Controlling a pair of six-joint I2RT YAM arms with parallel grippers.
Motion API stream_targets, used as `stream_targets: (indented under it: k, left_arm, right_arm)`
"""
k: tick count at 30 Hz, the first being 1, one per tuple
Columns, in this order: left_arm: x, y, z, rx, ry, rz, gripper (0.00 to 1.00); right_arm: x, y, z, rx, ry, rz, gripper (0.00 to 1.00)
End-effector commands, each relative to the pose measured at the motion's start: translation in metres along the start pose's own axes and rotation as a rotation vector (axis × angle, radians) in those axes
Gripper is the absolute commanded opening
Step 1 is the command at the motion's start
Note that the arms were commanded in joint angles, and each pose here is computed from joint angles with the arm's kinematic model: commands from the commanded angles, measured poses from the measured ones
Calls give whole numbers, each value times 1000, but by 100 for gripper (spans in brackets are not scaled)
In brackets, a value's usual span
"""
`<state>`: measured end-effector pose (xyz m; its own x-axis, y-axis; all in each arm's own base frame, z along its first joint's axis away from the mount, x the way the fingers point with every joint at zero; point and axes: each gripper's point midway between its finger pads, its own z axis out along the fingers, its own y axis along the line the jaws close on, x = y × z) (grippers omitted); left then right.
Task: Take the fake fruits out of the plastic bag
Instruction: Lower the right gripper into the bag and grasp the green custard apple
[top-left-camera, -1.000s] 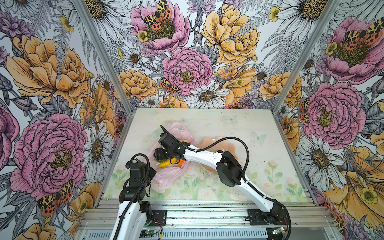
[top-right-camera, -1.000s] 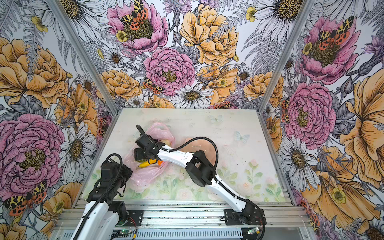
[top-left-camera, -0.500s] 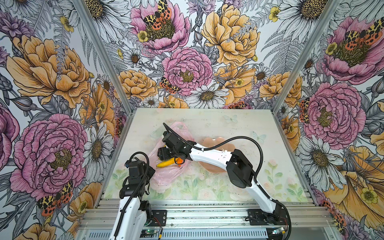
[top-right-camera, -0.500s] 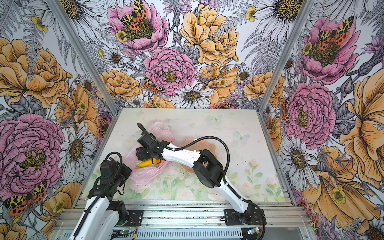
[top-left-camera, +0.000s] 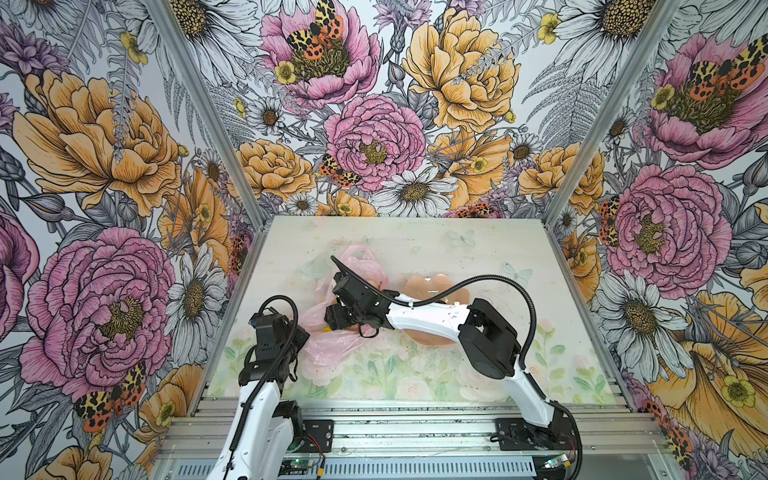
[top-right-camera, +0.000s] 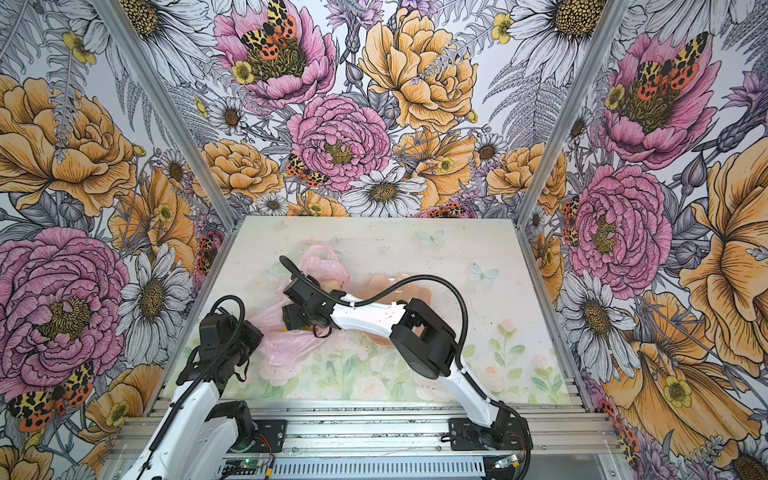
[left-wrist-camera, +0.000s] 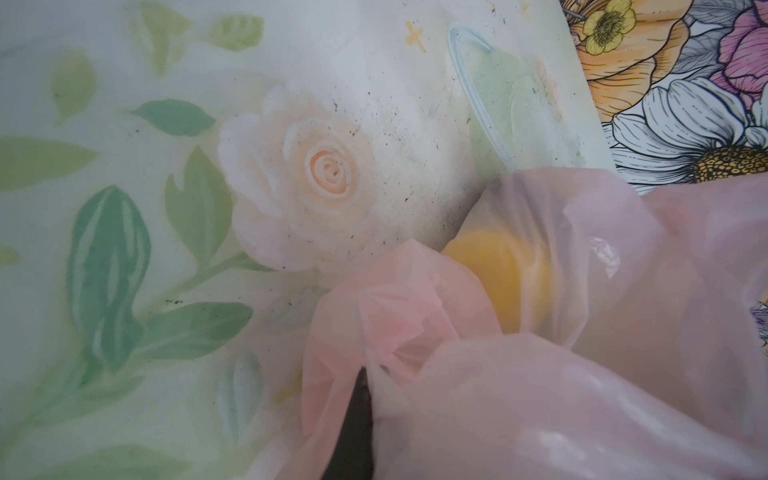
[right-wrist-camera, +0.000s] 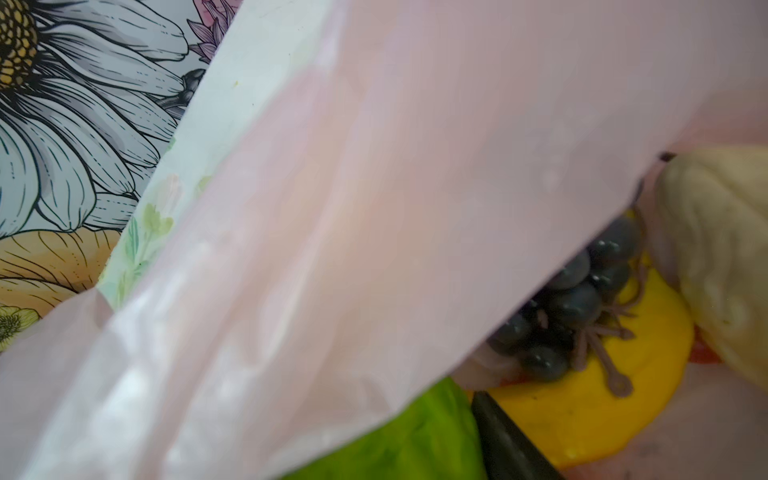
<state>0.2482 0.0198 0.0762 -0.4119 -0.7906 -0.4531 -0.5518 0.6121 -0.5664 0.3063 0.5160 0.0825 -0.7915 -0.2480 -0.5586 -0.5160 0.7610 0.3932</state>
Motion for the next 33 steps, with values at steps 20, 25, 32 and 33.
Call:
stream_targets:
  k: [20, 25, 32, 33]
  left_arm:
    - [-15, -10, -3, 29, -38, 28, 0]
    - [-15, -10, -3, 28, -37, 29, 0]
    - [-15, -10, -3, 30, -37, 32, 0]
    - [-15, -10, -3, 30, -38, 33, 0]
  right_arm:
    - [16, -30, 11, 26, 25, -13, 77]
    - [24, -35, 11, 40, 43, -19, 79]
    - [20, -35, 2, 35, 32, -14, 76]
    - [17, -33, -3, 27, 25, -14, 75]
